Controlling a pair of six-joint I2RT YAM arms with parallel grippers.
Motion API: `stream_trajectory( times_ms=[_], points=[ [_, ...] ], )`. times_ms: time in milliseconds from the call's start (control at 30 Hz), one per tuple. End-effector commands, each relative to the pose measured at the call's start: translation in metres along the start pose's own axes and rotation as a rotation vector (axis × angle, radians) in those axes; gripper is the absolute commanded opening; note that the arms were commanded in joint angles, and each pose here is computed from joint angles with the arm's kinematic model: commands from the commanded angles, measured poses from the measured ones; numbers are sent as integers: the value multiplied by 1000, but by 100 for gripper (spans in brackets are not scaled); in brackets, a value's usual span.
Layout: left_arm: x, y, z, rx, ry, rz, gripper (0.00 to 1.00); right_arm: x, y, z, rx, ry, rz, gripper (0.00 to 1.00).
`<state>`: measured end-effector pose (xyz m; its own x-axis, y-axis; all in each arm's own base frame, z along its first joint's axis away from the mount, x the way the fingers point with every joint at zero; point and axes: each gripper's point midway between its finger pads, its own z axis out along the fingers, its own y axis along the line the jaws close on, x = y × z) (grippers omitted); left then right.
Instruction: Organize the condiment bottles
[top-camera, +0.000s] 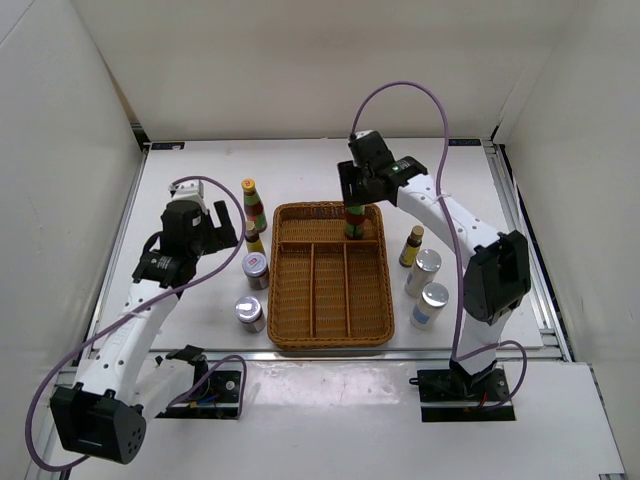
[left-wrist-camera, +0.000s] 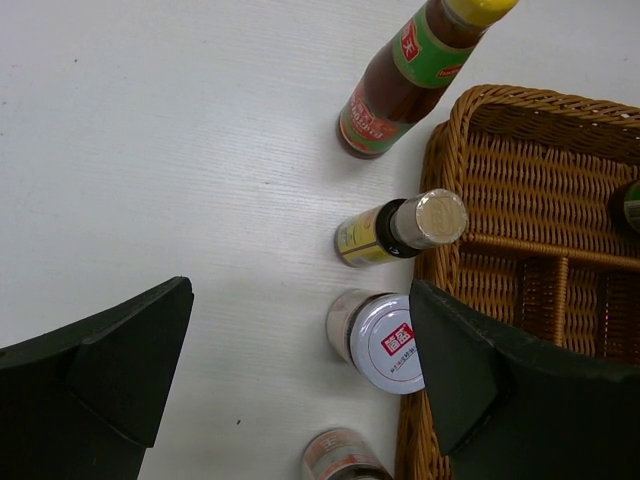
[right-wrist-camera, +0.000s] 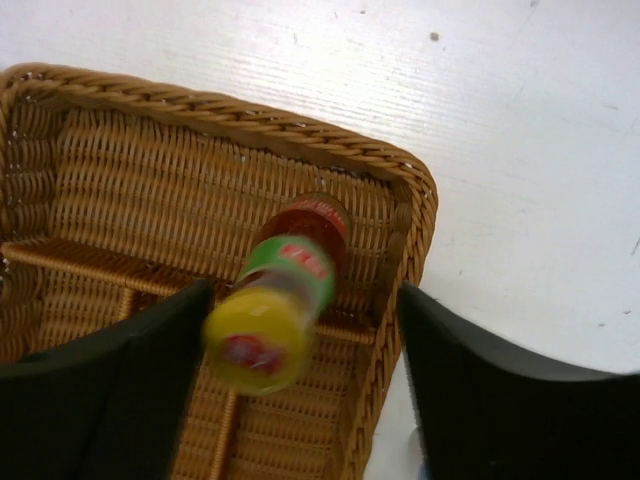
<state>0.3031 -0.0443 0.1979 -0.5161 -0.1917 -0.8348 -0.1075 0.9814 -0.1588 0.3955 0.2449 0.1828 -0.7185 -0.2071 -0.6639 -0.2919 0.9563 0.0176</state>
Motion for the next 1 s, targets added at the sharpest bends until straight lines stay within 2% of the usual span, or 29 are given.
stream_trajectory(
  times_ms=[0, 33, 167, 333, 467, 533, 633, 900, 967],
  points=[
    [-19, -9, -2, 27, -38, -24, 100, -30, 4, -16, -14, -113, 55, 80],
    [-21, -10, -1, 25, -31, -33, 100, -30, 1, -16, 2, -117, 56, 100],
    [-45, -12, 3, -20, -31, -67, 100, -51, -7, -47, 15, -202, 67, 100],
    [-87, -43, 15, 67, -51, -101, 100, -73, -17, -97, 14, -319, 87, 100],
    [-84, -63, 51, 122, 31, -58, 100, -72, -22, -125, 14, -368, 86, 100],
    [-92, -71, 61, 145, 31, -50, 100, -77, -25, -144, -2, -430, 103, 100],
    [-90, -80, 79, 143, 56, -13, 100, -68, -27, -154, -18, -455, 108, 100],
    [-78, -84, 119, 112, 109, 43, 100, -54, -35, -158, 3, -434, 77, 100],
    [-73, -89, 129, 116, 123, 62, 96, -48, -36, -157, 5, -425, 74, 100]
  ],
)
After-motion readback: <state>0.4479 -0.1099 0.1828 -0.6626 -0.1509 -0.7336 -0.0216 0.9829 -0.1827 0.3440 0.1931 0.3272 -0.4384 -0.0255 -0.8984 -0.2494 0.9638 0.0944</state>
